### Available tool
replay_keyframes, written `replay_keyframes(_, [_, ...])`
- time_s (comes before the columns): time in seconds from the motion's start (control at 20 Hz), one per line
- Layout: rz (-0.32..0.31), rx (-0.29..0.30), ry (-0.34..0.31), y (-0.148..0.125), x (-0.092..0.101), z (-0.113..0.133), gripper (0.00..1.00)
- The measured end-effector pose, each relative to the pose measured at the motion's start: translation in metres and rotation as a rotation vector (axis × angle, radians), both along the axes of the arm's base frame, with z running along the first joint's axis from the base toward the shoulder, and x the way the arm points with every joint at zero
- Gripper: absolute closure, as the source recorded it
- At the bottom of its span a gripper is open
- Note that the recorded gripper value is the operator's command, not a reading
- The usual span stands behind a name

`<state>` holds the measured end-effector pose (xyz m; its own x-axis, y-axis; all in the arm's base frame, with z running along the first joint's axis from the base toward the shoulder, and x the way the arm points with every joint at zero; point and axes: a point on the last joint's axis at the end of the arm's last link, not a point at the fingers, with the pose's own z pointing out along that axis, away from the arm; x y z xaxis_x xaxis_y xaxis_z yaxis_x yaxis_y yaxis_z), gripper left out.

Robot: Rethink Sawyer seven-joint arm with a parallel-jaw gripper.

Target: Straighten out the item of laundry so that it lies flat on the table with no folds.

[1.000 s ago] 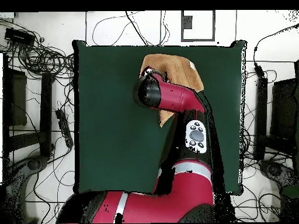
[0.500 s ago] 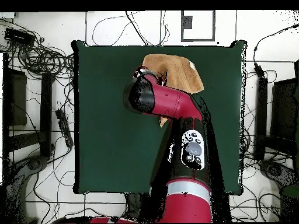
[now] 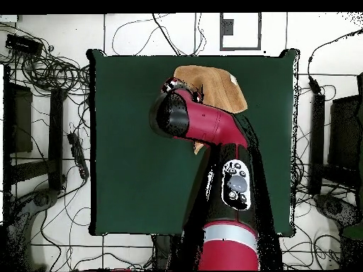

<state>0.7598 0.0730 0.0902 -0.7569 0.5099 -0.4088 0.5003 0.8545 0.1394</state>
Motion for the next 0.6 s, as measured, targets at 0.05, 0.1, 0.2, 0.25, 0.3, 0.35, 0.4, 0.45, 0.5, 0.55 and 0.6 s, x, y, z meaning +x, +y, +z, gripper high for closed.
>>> replay_keyframes(0.05, [-0.001,0.0,0.001,-0.001,0.0,-0.001,0.0])
replay_keyframes(0.1, [-0.001,0.0,0.002,-0.001,0.0,-0.001,0.0])
replay_keyframes(0.2, [-0.003,0.0,0.006,-0.003,-0.001,-0.006,0.0])
replay_keyframes(0.25, [-0.005,-0.001,0.011,-0.004,-0.003,-0.011,0.0])
replay_keyframes(0.3, [-0.006,-0.001,0.015,-0.004,-0.004,-0.015,0.0])
replay_keyframes(0.35, [-0.007,-0.001,0.02,-0.005,-0.005,-0.019,0.0])
replay_keyframes(0.4, [-0.008,-0.001,0.025,-0.006,-0.007,-0.023,0.0])
replay_keyframes(0.45, [-0.008,-0.001,0.031,-0.006,-0.008,-0.028,0.0])
replay_keyframes(0.5, [-0.009,0.0,0.037,-0.006,-0.01,-0.032,0.0])
replay_keyframes(0.55, [-0.009,0.0,0.045,-0.006,-0.012,-0.038,0.0])
replay_keyframes(0.6, [-0.009,0.0,0.054,-0.006,-0.014,-0.044,0.0])
